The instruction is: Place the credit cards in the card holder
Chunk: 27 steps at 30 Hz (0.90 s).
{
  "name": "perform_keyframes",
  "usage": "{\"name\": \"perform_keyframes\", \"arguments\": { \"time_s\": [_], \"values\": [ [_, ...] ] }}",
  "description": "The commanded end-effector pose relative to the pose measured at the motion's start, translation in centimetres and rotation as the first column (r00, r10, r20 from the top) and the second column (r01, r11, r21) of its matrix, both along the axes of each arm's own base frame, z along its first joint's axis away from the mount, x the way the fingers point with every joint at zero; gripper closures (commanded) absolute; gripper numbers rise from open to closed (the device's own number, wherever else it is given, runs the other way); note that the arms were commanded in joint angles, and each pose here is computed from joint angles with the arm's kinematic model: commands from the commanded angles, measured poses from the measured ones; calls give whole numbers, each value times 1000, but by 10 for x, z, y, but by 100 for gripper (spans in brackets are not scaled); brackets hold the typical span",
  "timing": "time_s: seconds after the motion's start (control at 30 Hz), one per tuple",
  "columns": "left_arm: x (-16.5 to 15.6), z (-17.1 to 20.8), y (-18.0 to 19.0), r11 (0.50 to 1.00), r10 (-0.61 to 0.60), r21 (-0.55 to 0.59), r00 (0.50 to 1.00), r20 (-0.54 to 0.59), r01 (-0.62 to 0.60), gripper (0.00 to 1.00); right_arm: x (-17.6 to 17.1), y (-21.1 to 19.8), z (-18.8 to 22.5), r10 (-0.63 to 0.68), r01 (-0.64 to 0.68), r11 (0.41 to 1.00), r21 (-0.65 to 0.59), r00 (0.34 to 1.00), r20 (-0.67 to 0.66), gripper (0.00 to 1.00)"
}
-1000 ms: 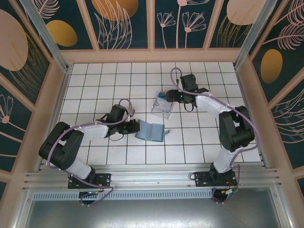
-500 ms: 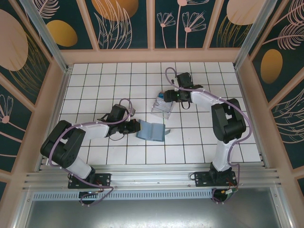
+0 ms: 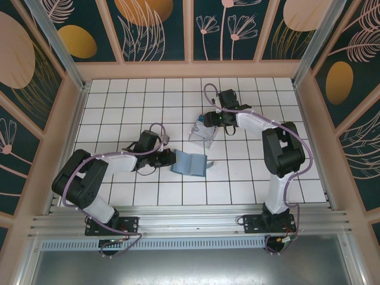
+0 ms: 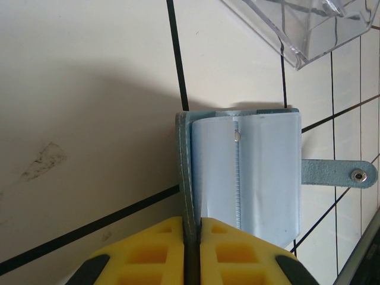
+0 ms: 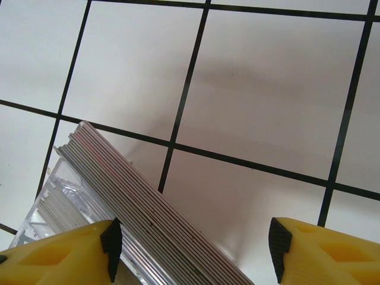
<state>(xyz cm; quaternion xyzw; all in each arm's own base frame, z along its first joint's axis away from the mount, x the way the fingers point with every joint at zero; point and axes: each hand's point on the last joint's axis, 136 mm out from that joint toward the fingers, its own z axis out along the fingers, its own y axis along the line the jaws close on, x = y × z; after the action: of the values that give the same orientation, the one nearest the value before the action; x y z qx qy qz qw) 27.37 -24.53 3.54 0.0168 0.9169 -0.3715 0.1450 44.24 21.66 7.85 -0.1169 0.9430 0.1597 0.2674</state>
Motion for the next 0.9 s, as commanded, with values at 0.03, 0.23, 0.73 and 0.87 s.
{"name": "perform_keyframes", "arguments": {
  "time_s": [0.03, 0.23, 0.73, 0.87],
  "values": [
    [4, 7, -7, 1000, -10, -27, 1000, 14, 10, 87, 8, 0, 18, -3, 3, 1000, -20, 999, 46, 32],
    [5, 8, -7, 999, -6, -31, 1000, 16, 7, 87, 9, 1, 24, 0, 1, 1000, -26, 998, 60, 35],
    [4, 12, -9, 999, -8, -38, 1000, 18, 8, 86, 7, 7, 32, 16, -12, 999, -36, 996, 87, 43],
    [5, 13, -10, 999, -8, -39, 1000, 22, 9, 86, 9, 7, 35, 13, -9, 999, -35, 995, 99, 43]
  ]
}}
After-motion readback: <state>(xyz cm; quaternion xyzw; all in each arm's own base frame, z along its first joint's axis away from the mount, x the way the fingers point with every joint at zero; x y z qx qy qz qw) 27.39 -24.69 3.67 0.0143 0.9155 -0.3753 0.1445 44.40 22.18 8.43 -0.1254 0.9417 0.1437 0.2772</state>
